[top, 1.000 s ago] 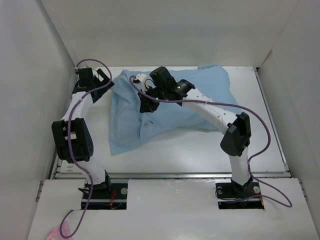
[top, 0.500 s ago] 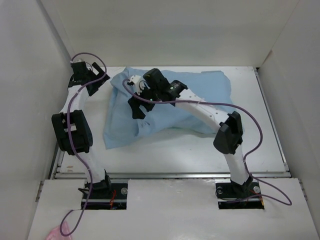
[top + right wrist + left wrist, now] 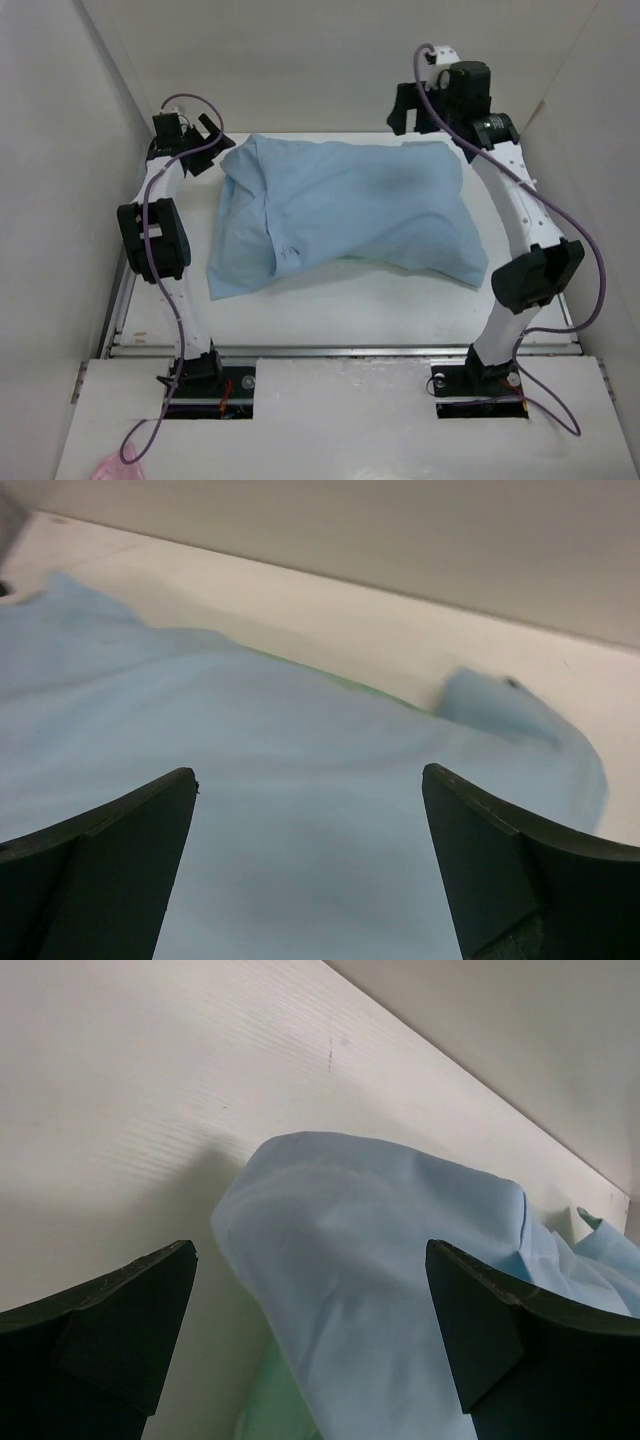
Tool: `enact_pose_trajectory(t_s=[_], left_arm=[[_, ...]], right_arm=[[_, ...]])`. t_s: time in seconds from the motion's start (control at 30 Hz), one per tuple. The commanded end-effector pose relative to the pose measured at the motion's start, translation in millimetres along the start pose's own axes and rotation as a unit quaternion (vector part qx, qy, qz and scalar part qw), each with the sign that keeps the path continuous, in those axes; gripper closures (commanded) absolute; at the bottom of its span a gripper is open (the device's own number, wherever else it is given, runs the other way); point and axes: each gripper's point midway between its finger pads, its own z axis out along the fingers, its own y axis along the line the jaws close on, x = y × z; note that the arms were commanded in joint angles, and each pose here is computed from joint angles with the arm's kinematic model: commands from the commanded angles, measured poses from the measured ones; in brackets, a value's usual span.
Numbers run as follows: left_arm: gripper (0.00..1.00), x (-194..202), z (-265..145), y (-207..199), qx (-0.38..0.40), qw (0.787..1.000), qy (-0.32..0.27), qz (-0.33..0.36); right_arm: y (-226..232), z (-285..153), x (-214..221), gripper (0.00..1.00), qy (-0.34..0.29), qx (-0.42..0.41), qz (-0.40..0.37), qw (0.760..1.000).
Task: Put the pillow into the pillowcase
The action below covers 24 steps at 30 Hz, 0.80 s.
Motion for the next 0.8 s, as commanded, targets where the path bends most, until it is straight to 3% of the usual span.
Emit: enact_pose_trajectory(t_s=[0.0,0.17,0.2,0.23,0.3,0.33,0.4,0.47,0.53,0.57,0.67,0.7,0.73,0.77], left_arm=[[0.00,3,17,-47,0.079,0.996,0.011,0.043],[0.04,18,43,-71,0.141,0.987,0.047,0.058],[0.34,20,49,-69,0.146,0.986,0.050,0.058],[0.55,18,49,-71,0.149,0.986,0.047,0.052],[0.94,15,48,-74,0.151,0.986,0.043,0.054],[1.00,13,48,-75,0.154,0.986,0.039,0.057],[1.00,15,43,-80,0.167,0.983,0.036,0.062],[1.00,3,28,-96,0.188,0.979,0.013,0.078],[1.00,-5,16,-109,0.208,0.974,0.000,0.091],[1.00,-14,10,-119,0.218,0.971,-0.013,0.093],[1.00,-61,-15,-167,0.261,0.955,-0.056,0.128],[1.00,-73,-24,-180,0.266,0.954,-0.060,0.124],[1.00,-103,-61,-220,0.308,0.933,-0.103,0.155],[1.00,-117,-79,-229,0.321,0.926,-0.121,0.159]], right_arm=[[-80,19,45,0.00,0.050,0.080,0.092,0.991],[-164,52,95,0.00,0.099,0.121,0.158,0.975],[-175,58,104,0.00,0.108,0.129,0.171,0.971],[-190,59,97,0.00,0.101,0.138,0.174,0.970],[-209,76,135,0.00,0.142,0.159,0.199,0.956],[-210,82,141,0.00,0.146,0.155,0.202,0.956],[-216,89,164,0.04,0.168,0.157,0.218,0.948],[-208,93,175,0.26,0.181,0.132,0.228,0.948],[-202,100,165,0.71,0.163,0.102,0.221,0.956],[-198,102,151,1.00,0.145,0.083,0.217,0.962],[-197,92,55,1.00,0.034,0.069,0.164,0.983],[-189,73,-7,1.00,-0.037,0.057,0.131,0.989],[-187,56,-44,1.00,-0.090,0.046,0.106,0.989],[-174,40,-75,1.00,-0.130,0.027,0.092,0.987]])
